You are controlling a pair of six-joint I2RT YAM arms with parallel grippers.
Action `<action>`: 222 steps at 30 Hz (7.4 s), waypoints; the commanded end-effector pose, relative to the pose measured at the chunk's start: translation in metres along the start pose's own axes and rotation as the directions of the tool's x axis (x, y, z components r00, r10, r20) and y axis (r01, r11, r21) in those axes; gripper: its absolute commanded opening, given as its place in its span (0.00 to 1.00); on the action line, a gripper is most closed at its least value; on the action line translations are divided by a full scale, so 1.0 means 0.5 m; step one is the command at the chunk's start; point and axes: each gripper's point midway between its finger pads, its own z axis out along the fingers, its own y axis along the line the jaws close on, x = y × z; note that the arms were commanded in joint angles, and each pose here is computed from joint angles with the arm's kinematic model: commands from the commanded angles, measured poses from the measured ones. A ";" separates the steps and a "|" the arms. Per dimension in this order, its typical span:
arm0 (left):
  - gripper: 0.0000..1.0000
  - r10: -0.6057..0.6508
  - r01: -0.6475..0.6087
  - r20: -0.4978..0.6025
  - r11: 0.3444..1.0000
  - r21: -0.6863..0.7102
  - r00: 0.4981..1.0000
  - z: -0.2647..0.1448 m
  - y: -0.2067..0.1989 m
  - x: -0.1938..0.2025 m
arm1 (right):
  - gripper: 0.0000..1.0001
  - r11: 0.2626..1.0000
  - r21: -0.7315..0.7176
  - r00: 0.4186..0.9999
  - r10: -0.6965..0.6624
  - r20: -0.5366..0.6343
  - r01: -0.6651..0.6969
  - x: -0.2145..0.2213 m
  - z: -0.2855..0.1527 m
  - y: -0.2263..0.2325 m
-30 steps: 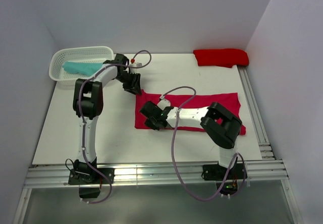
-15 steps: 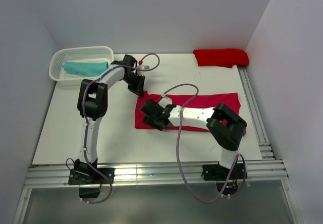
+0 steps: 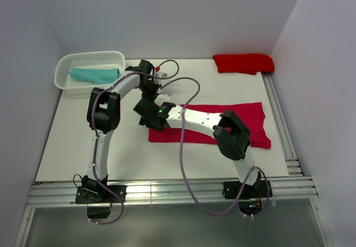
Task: Roll the t-shirts
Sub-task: Roll the tshirt
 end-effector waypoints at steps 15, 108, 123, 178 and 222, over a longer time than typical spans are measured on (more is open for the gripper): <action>0.19 0.036 -0.034 0.020 0.996 -0.083 0.999 -0.032 -0.001 -0.030 | 0.66 0.958 0.203 0.978 -0.187 -0.096 0.203 0.106 0.077 -0.048; 0.00 -0.089 0.094 0.056 0.991 -0.096 0.994 -0.052 0.014 0.017 | 0.07 0.827 -0.321 0.879 0.376 -0.295 -0.461 0.112 0.070 -0.096; 0.00 -0.002 -0.006 -0.028 0.966 -0.257 1.000 -0.062 0.024 0.015 | 0.46 0.980 -0.116 0.985 0.151 -0.086 -0.161 0.074 0.021 -0.078; 0.04 0.030 -0.050 -0.080 0.965 -0.256 0.996 -0.039 -0.013 0.004 | 0.34 0.930 0.277 0.954 -0.280 0.104 0.243 -0.004 0.180 -0.053; 0.66 -0.159 0.104 0.115 0.917 0.386 0.981 -0.104 -0.035 0.032 | 0.04 0.791 -0.383 0.878 0.413 -0.242 -0.478 0.009 0.198 -0.133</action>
